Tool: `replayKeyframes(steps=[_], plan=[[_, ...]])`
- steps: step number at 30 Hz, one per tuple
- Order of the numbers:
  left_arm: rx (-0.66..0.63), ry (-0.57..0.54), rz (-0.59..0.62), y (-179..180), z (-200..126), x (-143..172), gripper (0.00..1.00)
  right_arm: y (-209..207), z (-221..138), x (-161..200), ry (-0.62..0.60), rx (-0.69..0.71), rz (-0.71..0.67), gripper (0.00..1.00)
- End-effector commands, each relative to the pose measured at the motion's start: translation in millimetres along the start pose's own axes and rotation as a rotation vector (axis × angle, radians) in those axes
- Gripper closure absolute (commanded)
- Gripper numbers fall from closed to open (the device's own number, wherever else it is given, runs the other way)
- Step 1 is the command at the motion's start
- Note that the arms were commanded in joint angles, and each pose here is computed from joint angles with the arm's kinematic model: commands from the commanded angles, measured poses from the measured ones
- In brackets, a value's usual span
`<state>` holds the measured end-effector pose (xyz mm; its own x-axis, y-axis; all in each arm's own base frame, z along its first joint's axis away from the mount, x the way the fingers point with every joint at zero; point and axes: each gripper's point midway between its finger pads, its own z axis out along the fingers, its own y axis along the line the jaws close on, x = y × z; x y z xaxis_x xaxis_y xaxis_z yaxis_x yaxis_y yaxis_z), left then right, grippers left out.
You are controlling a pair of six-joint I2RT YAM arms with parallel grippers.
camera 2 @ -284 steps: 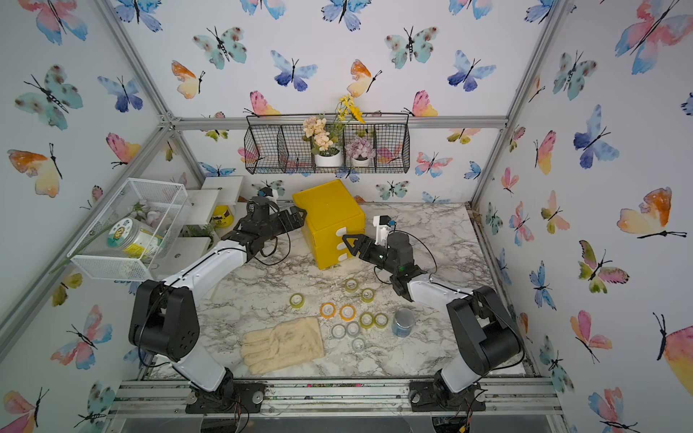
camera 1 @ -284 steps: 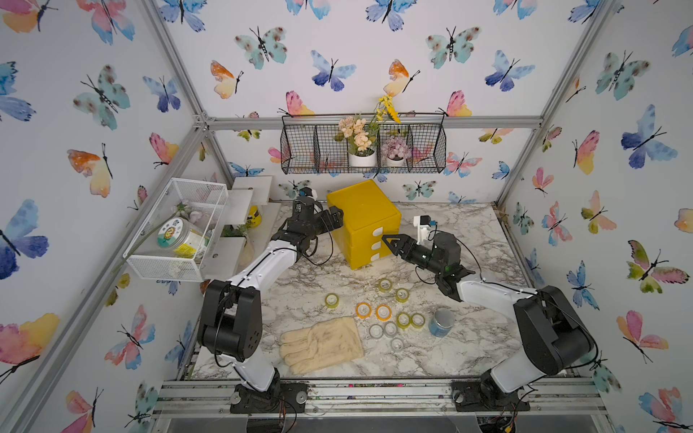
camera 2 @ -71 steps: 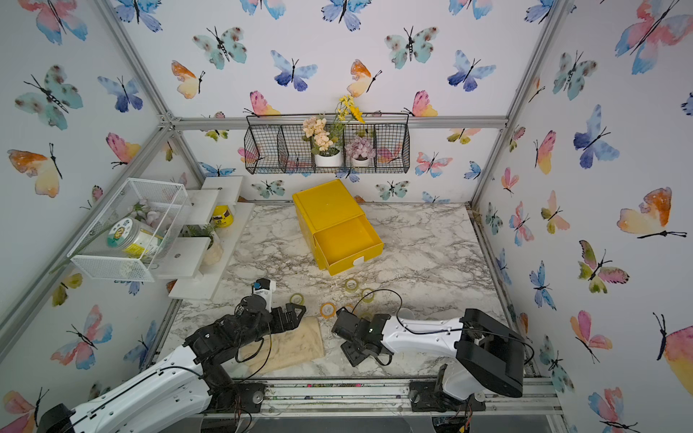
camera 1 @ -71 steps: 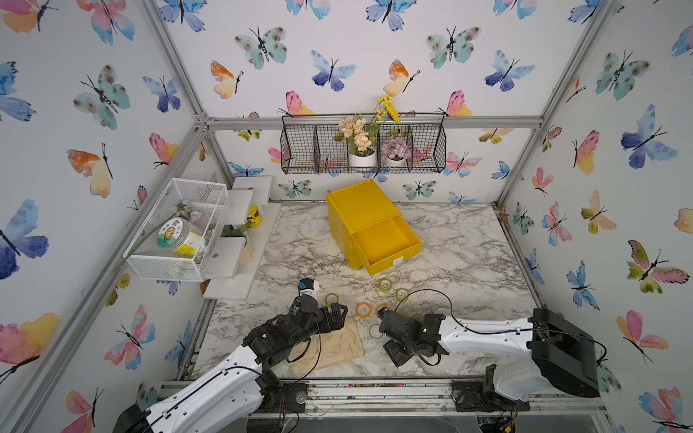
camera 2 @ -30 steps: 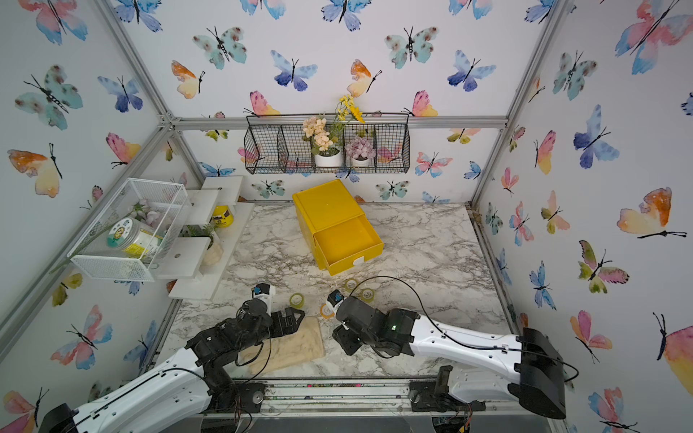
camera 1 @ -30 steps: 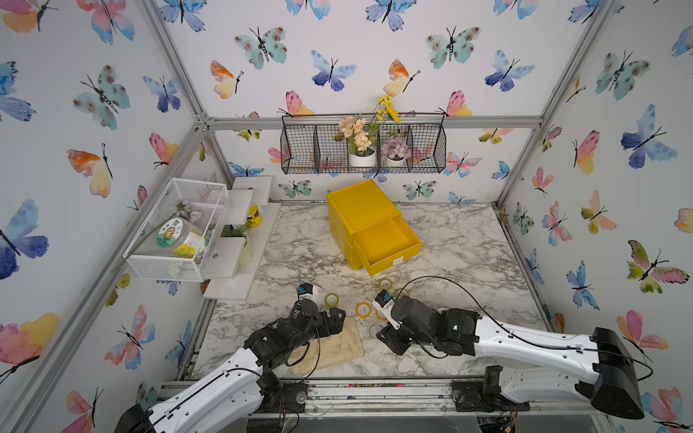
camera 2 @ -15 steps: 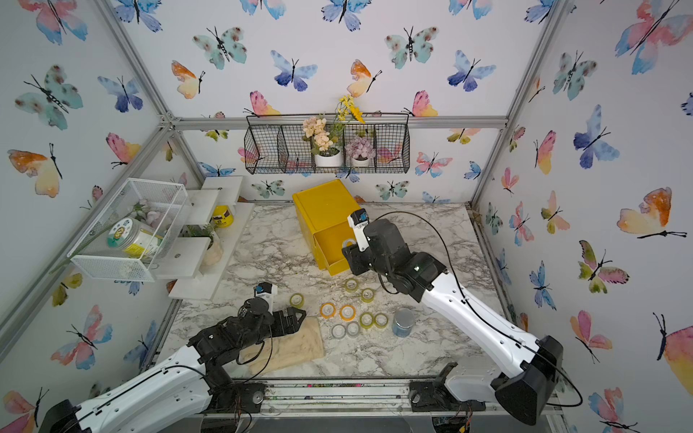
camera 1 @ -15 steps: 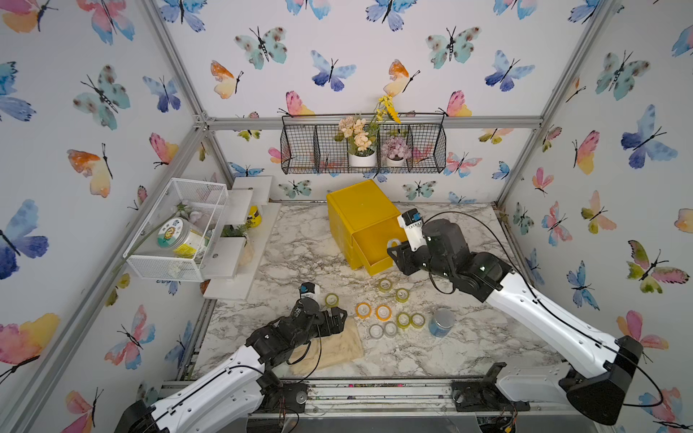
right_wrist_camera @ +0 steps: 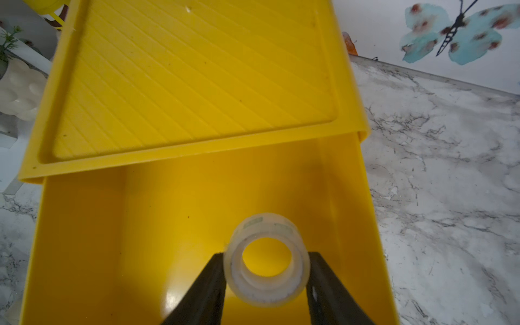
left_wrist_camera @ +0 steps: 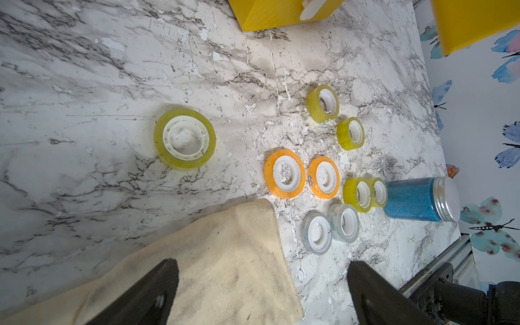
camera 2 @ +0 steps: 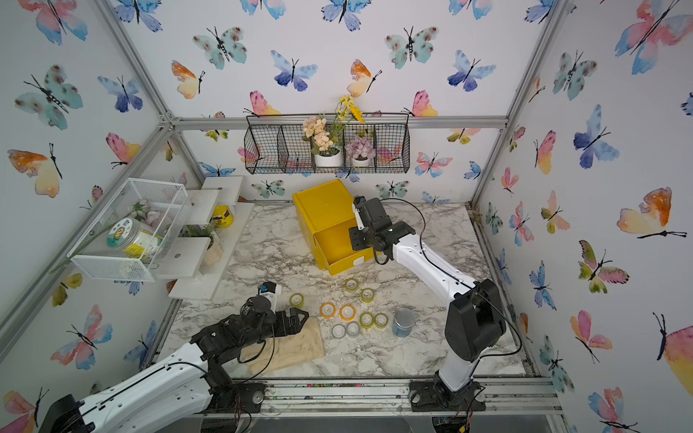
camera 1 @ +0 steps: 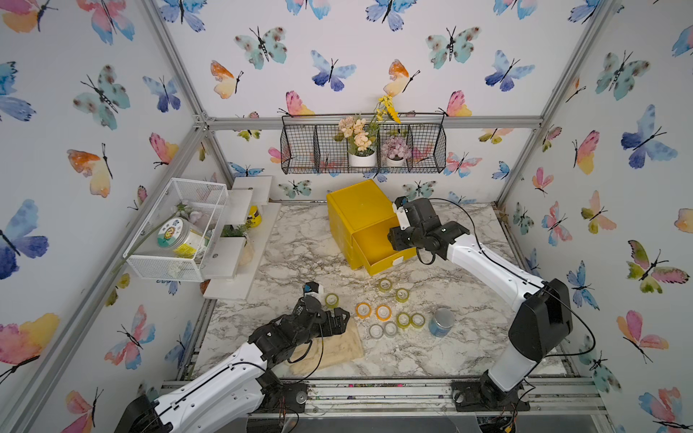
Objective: Place the transparent tape into the drawer according to color
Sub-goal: Place the tape in the drawer.
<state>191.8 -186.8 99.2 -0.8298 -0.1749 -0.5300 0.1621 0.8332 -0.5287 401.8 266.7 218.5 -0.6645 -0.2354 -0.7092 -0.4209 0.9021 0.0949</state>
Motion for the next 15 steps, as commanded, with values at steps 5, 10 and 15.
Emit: replayKeyframes(steps=[5,10,15], plan=[[0.013,0.032,0.028,-3,2,6,0.01,2,-8,-17,-0.034,-0.003,-0.001,0.36],[0.027,0.043,0.049,-9,3,7,0.01,7,-21,-31,-0.084,-0.031,0.013,0.31],[0.017,0.056,0.103,-19,5,8,0.01,17,-56,-50,-0.175,-0.1,0.03,0.3]])
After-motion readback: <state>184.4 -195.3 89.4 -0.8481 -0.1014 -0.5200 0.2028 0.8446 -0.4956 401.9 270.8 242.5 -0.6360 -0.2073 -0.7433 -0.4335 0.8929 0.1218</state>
